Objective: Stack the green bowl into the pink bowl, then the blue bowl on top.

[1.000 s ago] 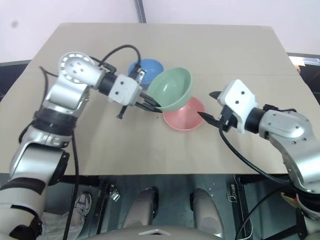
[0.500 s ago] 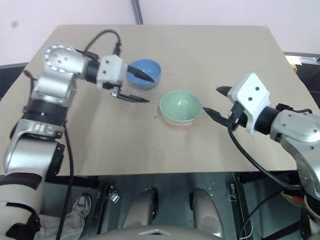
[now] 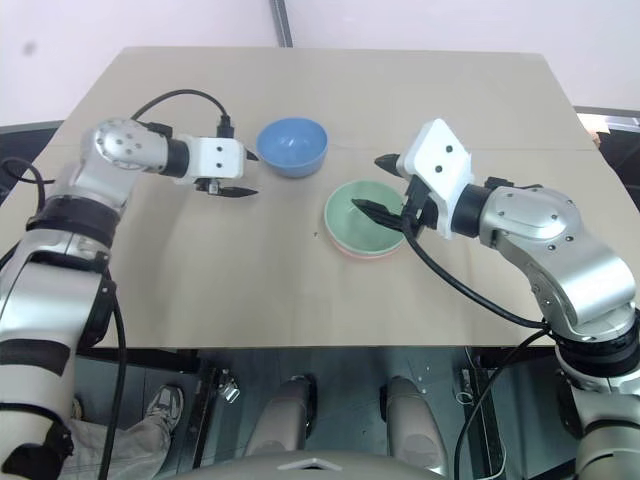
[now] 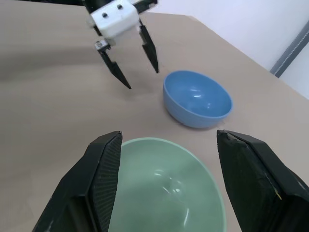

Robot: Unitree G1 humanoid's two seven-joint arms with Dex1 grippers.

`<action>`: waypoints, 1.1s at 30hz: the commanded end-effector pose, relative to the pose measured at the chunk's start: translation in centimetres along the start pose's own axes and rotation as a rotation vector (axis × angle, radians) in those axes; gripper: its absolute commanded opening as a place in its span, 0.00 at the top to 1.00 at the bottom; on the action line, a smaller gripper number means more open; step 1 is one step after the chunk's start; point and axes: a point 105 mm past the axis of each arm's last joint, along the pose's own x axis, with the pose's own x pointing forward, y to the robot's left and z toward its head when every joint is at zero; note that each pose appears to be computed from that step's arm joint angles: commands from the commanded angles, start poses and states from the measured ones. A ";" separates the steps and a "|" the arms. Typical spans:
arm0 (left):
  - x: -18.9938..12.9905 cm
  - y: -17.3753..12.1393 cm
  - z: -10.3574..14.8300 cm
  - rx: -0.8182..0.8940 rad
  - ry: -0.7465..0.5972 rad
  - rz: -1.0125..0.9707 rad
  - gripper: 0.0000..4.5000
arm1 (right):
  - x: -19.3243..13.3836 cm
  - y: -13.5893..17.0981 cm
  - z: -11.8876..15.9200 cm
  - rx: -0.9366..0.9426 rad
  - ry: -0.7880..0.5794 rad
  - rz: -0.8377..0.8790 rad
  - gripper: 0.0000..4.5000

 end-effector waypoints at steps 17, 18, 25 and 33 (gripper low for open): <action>3.7 1.1 1.6 0.058 0.043 0.029 0.72 | -1.1 -0.1 0.9 -0.051 -0.019 -0.061 0.24; 3.7 1.0 1.7 0.064 0.041 0.023 0.83 | -1.2 0.0 0.9 -0.051 -0.018 -0.064 0.24; 2.7 2.0 2.4 0.087 -0.028 0.081 0.99 | -1.4 0.1 0.9 -0.044 -0.015 -0.082 0.24; -0.2 2.9 9.6 0.127 -0.471 0.020 0.99 | -1.9 -0.3 1.0 -0.043 -0.016 -0.108 0.24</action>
